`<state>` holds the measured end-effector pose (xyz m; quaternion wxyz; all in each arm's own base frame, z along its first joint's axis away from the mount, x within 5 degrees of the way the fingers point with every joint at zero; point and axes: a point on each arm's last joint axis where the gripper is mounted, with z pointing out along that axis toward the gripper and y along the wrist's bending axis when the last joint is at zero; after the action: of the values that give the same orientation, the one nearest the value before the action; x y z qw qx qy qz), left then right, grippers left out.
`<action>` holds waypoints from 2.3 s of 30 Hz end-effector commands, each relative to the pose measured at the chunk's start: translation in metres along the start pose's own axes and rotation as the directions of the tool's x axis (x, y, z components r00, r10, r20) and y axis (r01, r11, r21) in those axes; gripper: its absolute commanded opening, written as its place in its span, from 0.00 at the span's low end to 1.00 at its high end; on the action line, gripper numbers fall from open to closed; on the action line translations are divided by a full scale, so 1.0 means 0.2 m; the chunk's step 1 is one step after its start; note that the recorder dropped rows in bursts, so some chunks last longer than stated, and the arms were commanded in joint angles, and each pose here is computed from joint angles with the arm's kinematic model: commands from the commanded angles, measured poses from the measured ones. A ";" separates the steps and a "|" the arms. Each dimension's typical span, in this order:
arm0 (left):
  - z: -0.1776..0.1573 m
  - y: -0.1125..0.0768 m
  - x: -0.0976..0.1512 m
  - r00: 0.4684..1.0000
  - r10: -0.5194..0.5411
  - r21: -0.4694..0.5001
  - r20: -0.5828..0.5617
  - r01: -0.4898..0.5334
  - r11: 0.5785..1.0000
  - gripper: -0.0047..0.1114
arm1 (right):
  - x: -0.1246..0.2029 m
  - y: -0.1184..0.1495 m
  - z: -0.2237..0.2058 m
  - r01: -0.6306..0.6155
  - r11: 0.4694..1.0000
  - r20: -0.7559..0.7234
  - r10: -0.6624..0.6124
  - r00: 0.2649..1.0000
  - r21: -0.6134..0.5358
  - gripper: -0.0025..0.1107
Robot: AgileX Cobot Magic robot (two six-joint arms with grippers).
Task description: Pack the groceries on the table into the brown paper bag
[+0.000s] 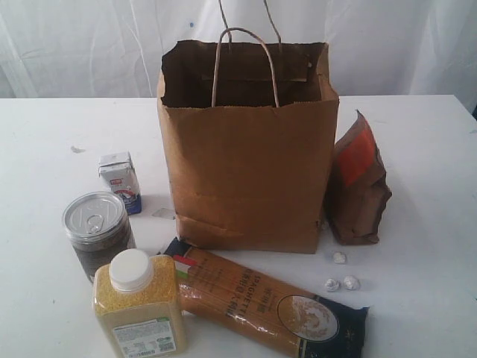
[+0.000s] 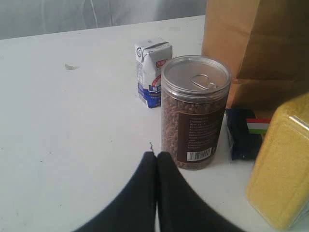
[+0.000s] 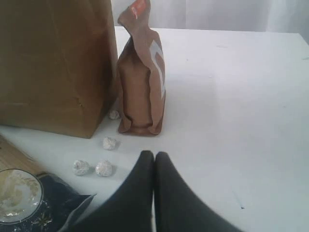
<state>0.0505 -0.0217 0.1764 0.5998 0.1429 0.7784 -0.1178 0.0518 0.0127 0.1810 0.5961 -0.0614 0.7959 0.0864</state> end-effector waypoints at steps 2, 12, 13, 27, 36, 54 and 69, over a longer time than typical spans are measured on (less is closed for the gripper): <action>0.00 0.00 0.00 1.000 -0.008 0.000 0.004 0.008 1.000 0.04 | 0.00 0.00 0.00 0.010 1.000 0.012 -0.010 1.000 0.003 0.02; 0.00 0.00 0.00 1.000 -0.008 0.000 0.004 0.008 1.000 0.04 | 0.00 0.00 0.00 0.010 1.000 0.012 -0.010 1.000 0.003 0.02; 0.00 0.00 0.00 1.000 -0.008 0.000 0.004 0.008 1.000 0.04 | 0.00 0.00 0.00 0.010 1.000 0.012 -0.010 1.000 0.003 0.02; 0.00 0.00 0.00 1.000 -0.005 -0.001 0.003 0.005 1.000 0.04 | 0.00 0.00 0.00 0.010 1.000 0.012 -0.010 1.000 0.003 0.02; 0.00 0.00 -0.01 1.000 0.001 -0.006 0.023 -0.001 1.000 0.04 | 0.00 0.00 0.00 0.010 1.000 0.012 -0.010 1.000 0.003 0.02; -0.01 0.01 -0.08 0.983 0.004 -0.031 0.186 0.002 1.000 0.04 | 0.00 0.00 0.00 0.010 1.000 0.012 -0.010 1.000 0.003 0.02; -0.02 0.02 -0.13 0.952 -0.101 -0.013 0.289 0.110 0.994 0.04 | 0.00 0.00 0.00 0.010 1.000 0.012 -0.010 1.000 0.003 0.02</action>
<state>0.0541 -0.0199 0.1948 0.6790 0.1215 0.7141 -0.1195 0.0518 0.0127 0.1810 0.5961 -0.0614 0.7959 0.0864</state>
